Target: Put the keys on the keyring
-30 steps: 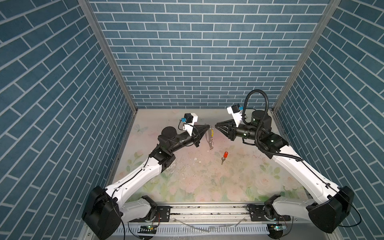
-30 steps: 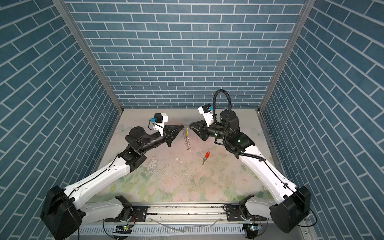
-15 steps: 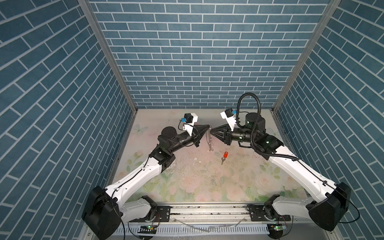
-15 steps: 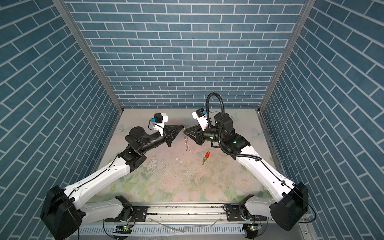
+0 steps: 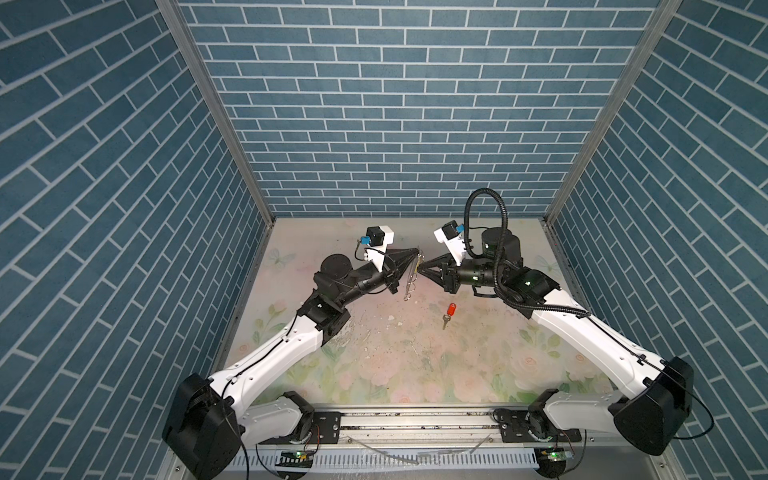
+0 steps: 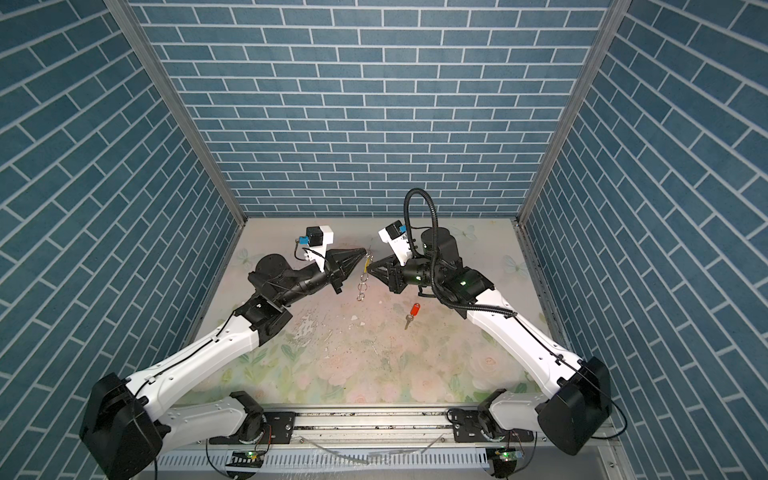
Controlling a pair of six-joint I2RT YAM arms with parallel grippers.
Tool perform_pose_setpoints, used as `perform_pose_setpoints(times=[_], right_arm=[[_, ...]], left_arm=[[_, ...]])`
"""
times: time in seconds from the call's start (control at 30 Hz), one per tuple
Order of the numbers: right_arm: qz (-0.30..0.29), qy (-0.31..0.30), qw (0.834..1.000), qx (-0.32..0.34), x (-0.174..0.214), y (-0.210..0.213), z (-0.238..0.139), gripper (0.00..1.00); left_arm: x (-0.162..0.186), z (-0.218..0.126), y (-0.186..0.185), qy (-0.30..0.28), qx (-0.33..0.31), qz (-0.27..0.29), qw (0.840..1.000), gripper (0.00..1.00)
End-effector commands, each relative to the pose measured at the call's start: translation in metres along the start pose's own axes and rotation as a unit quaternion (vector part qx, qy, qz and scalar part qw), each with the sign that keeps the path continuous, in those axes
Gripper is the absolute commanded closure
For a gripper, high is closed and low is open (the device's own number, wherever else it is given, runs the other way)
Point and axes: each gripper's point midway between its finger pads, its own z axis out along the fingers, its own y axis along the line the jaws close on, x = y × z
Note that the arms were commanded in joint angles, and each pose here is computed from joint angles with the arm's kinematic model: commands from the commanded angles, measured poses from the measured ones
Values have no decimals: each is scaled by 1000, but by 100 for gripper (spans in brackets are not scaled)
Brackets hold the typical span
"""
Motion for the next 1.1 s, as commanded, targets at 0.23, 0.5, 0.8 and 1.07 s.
perform_pose_setpoints(times=[0.23,0.5,0.8,1.07], right_arm=[[-35,-5,999,-31,-6,20,-3,77],[-47,-8,999,-27,-8,23,-5,72],[-51,-20,997,55,-18,-2,-10,74],[-71,-31,994,74,-26,1,-22,73]], left_arm=[[-11,-4,-6,-21,7,15,1000,100],[-12,-4,-7,-21,9,15,1000,100],[-12,-5,-9,-19,12,15,1000,100],[-11,-5,-9,-18,12,15,1000,100]])
